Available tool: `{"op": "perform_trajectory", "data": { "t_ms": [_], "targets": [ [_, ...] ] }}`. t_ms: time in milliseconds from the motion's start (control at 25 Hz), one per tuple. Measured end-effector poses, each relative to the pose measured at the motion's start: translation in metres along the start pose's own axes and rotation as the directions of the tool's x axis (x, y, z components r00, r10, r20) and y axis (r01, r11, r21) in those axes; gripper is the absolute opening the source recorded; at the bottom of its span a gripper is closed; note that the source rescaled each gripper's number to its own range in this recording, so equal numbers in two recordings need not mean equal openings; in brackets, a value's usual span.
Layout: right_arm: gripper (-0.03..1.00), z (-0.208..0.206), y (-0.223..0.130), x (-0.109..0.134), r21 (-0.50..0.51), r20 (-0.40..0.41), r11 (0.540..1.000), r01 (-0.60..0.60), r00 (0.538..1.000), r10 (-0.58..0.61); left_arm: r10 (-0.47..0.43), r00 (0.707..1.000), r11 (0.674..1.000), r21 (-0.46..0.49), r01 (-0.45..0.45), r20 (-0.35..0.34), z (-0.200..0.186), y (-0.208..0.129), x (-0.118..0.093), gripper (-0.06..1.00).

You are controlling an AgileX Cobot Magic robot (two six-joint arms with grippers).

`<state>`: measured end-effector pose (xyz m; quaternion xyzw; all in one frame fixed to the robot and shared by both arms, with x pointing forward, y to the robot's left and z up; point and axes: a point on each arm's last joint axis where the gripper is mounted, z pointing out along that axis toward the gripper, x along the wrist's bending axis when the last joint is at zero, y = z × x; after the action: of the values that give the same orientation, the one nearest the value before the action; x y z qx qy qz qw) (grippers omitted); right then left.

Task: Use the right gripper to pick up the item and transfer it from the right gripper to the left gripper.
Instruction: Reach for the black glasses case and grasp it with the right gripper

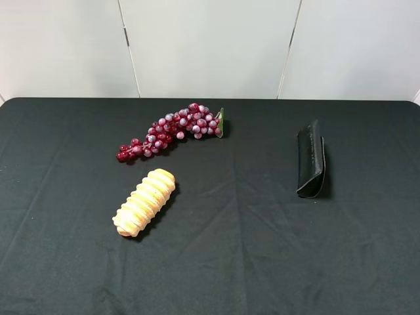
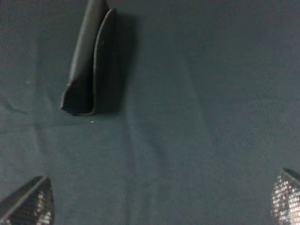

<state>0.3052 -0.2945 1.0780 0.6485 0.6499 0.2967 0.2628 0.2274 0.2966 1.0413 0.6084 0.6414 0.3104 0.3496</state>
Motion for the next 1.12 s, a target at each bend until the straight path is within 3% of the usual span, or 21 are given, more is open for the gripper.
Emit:
{"op": "perform_trajectory", "data": {
  "t_ms": [280,480,800,1120],
  "targets": [
    [1.0,0.019,0.045,0.018,0.099,-0.119,0.988,0.121,0.987,-0.109,0.0,1.0,1.0,0.0,0.0,0.0,0.0,0.0,0.0,0.99],
    [1.0,0.039,0.079,0.036,0.184,-0.161,0.975,0.124,0.982,-0.094,0.0,1.0,1.0,0.0,0.0,0.0,0.0,0.0,0.0,0.99],
    [1.0,0.093,0.112,0.052,0.374,-0.137,0.922,0.1,0.989,-0.052,0.0,1.0,1.0,0.0,0.0,0.0,0.0,0.0,0.0,0.99],
    [1.0,0.152,0.106,0.06,0.527,-0.111,0.844,0.102,0.993,-0.051,0.0,1.0,1.0,0.0,0.0,0.0,0.0,0.0,0.0,0.99]
  ]
}}
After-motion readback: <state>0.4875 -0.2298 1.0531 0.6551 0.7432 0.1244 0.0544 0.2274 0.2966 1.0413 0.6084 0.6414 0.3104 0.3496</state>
